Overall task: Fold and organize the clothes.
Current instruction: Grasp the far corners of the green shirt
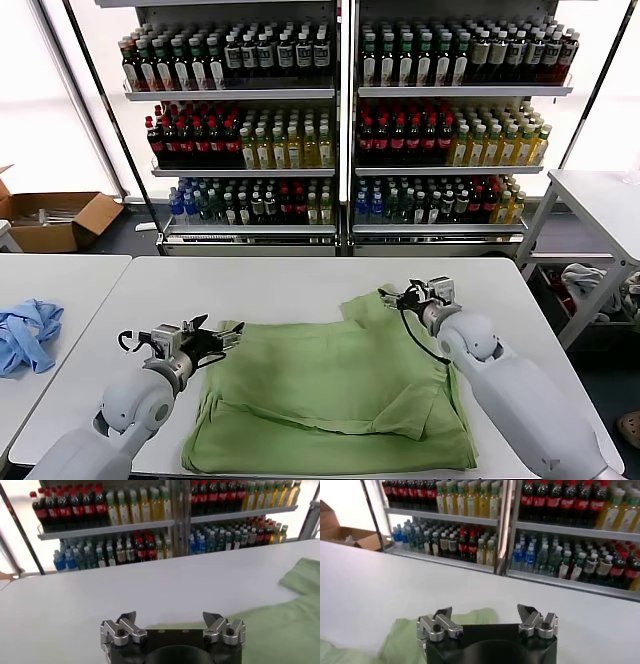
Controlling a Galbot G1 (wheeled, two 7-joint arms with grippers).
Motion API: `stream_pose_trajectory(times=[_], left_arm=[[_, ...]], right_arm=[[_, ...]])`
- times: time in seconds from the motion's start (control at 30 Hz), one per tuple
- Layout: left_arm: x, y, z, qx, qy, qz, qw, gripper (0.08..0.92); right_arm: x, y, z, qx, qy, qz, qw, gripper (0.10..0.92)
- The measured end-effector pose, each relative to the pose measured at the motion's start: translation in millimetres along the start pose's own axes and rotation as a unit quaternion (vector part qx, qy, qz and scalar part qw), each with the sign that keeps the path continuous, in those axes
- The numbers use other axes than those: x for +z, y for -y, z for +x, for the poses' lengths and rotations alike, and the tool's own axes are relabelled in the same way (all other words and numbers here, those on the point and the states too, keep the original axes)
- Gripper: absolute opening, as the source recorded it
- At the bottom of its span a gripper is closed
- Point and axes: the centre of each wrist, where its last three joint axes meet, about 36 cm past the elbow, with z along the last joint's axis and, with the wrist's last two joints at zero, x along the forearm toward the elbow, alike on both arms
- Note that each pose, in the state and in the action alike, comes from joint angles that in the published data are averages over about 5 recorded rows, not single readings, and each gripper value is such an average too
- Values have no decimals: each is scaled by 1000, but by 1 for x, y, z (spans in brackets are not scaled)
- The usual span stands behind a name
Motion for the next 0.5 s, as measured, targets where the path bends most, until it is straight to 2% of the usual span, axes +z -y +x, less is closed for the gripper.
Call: stream_pose_trajectory(times=[0.5], left_arm=[[5, -15, -28, 4, -26, 34, 999, 823]], right_arm=[[-2, 3, -29, -12, -28, 4, 1000, 823]])
